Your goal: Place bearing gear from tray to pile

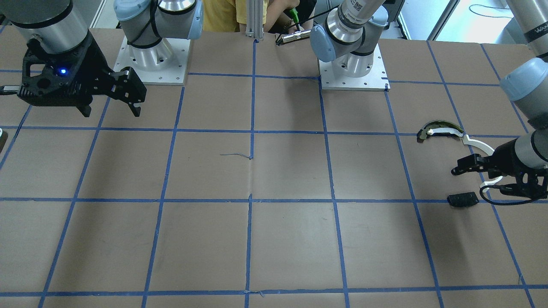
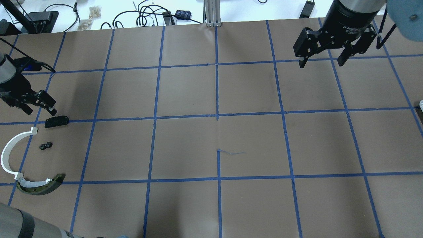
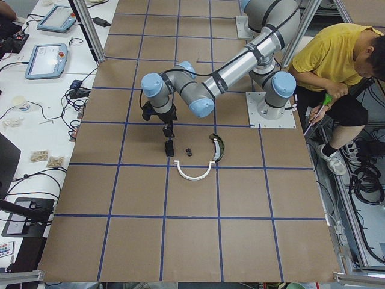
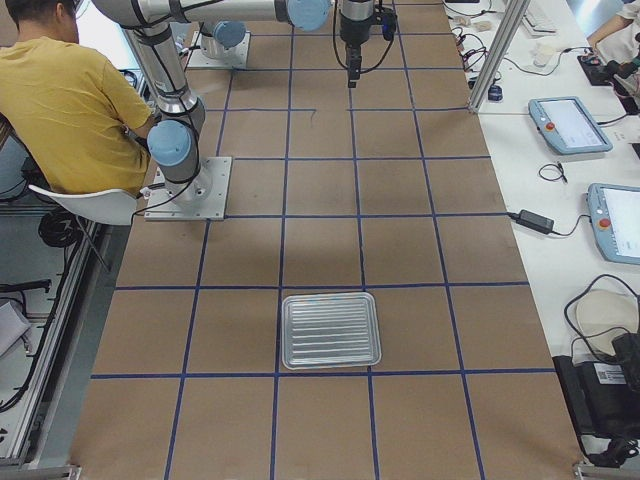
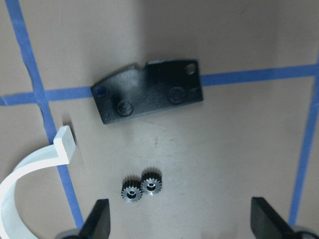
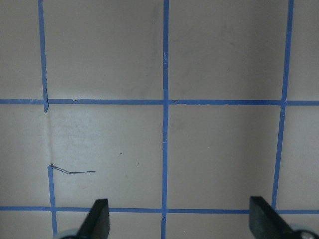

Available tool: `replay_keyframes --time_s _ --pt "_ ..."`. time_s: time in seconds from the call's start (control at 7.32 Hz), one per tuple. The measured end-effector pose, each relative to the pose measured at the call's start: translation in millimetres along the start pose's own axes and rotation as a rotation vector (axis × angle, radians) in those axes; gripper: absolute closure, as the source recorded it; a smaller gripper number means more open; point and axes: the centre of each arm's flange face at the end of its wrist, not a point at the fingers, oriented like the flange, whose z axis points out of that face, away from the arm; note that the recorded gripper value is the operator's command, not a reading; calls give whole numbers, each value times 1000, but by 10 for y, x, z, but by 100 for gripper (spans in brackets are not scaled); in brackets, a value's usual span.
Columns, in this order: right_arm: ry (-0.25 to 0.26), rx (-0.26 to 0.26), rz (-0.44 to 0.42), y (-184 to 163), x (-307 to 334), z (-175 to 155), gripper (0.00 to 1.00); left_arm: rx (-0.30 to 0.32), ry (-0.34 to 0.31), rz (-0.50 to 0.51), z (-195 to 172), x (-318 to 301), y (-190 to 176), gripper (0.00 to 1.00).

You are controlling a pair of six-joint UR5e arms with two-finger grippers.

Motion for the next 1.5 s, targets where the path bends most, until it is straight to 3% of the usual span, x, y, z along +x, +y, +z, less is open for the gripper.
replay_keyframes --time_s 0.27,0.68,0.96,1.5 --pt "-1 -1 -1 -5 1 4 0 83 -40 9 -728 865 -91 0" --pt "-2 -1 0 -8 7 6 0 172 -74 -22 -1473 2096 326 0" --pt "-1 -1 -1 -8 9 6 0 180 -26 -38 -1597 2554 654 0" --pt "0 -1 0 -9 12 7 0 156 -8 -102 -1486 3160 815 0"
